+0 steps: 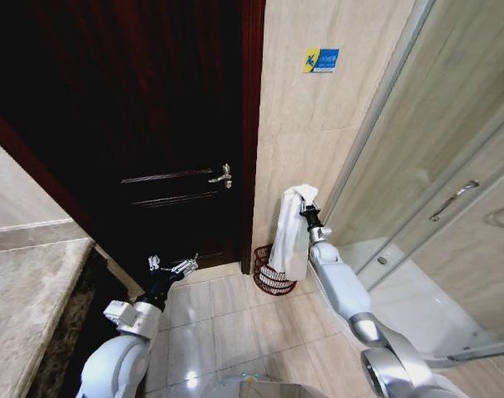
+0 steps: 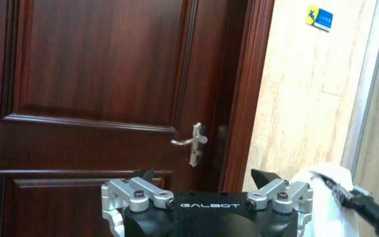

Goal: Discard the used towel into the hamper.

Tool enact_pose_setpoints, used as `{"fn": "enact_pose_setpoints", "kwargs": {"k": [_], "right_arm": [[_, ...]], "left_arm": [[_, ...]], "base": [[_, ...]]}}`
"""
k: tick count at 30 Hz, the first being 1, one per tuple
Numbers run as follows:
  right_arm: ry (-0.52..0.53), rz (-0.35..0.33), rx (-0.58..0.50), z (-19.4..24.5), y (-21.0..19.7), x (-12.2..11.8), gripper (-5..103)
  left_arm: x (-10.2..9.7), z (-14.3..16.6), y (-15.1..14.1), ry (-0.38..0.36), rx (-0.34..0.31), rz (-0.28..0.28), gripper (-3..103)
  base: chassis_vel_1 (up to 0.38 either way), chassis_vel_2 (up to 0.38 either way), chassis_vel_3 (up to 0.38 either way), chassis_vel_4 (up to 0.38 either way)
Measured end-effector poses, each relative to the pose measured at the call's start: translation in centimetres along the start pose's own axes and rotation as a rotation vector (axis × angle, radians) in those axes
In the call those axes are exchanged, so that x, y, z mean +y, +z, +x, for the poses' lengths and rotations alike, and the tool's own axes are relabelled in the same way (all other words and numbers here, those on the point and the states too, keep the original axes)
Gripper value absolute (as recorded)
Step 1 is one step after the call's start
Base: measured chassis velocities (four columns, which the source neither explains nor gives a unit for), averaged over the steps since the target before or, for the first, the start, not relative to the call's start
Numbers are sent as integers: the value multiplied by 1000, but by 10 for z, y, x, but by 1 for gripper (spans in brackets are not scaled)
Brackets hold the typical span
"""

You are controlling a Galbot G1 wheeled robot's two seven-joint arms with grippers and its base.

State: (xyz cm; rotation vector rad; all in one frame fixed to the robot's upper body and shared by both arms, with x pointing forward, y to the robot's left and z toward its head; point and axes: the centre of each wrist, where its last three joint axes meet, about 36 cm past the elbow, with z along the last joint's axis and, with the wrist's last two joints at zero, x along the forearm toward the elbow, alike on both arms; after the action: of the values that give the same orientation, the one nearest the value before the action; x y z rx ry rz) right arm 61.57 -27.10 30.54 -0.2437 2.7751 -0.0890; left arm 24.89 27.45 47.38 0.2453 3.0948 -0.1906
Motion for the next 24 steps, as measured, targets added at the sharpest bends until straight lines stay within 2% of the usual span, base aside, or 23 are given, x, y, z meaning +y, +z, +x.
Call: {"fn": "enact_pose_setpoints", "kwargs": {"k": [6,17,24], "right_arm": [[-10,-20,43,2,12,12,12],[-11,-1,-44,-64,-27,0,12],[-14,-2,-55,-76,-34,0,12]], "left_arm": [[0,0,0,0,0,0,99],[0,0,0,0,0,0,99],[0,0,0,0,0,0,99]], "base": [[0,0,0,0],[0,0,0,0],[0,0,0,0]]}}
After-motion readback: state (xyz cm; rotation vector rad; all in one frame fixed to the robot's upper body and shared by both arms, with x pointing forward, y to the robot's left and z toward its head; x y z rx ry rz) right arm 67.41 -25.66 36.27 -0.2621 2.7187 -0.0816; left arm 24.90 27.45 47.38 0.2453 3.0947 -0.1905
